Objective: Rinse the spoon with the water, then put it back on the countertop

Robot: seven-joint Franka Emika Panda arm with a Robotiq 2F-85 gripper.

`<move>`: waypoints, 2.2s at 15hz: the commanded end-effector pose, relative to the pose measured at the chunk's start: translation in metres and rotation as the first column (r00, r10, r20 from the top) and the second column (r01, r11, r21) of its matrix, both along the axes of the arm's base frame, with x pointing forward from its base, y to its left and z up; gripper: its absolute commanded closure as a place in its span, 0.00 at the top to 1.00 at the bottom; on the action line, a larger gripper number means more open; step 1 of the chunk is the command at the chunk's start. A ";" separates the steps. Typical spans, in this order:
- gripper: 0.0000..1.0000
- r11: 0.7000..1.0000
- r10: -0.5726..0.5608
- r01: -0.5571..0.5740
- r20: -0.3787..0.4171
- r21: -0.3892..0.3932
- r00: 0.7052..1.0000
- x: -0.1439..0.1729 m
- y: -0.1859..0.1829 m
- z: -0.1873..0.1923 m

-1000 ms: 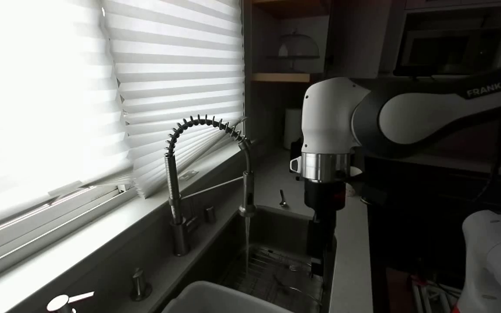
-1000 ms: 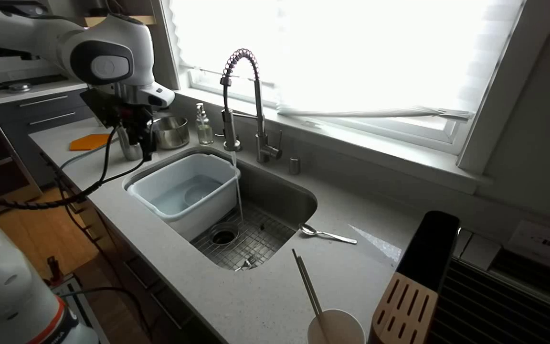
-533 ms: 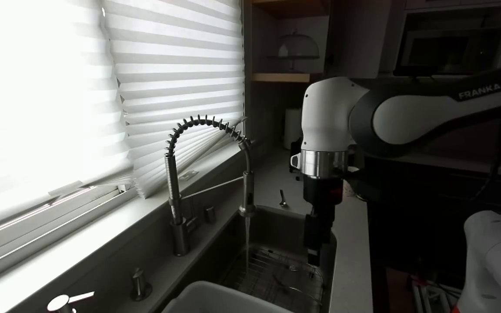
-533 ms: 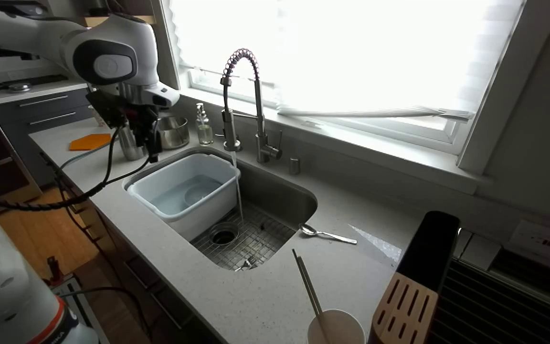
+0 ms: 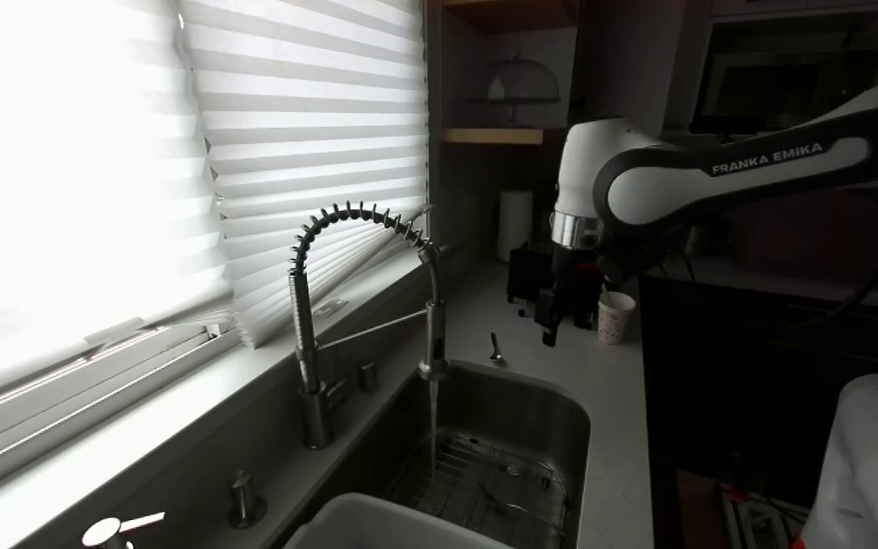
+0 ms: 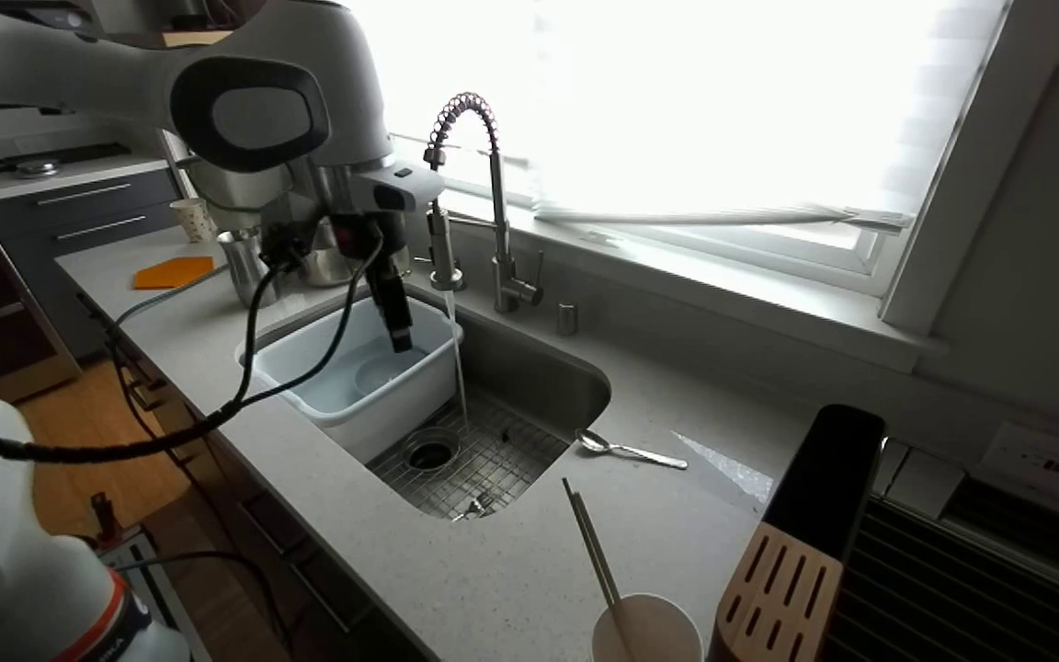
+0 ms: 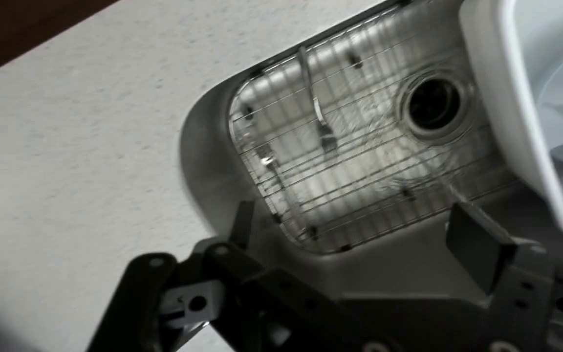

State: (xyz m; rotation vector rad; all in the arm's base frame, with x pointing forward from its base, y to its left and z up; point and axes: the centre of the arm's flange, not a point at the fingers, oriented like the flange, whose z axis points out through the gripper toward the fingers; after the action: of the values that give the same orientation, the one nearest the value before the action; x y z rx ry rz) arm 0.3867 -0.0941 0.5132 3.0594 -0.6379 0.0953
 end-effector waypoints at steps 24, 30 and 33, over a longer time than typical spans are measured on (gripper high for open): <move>1.00 0.951 -0.298 0.309 0.206 -0.021 0.932 0.092 -0.189 -0.048; 1.00 0.920 -0.379 0.391 0.183 -0.034 0.907 0.136 -0.212 -0.100; 1.00 0.908 -0.405 0.416 0.162 -0.039 0.900 0.152 -0.220 -0.125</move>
State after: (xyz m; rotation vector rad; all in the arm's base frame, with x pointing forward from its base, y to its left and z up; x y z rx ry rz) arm 0.5147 -0.2992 0.4102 2.8227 -1.1830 0.3530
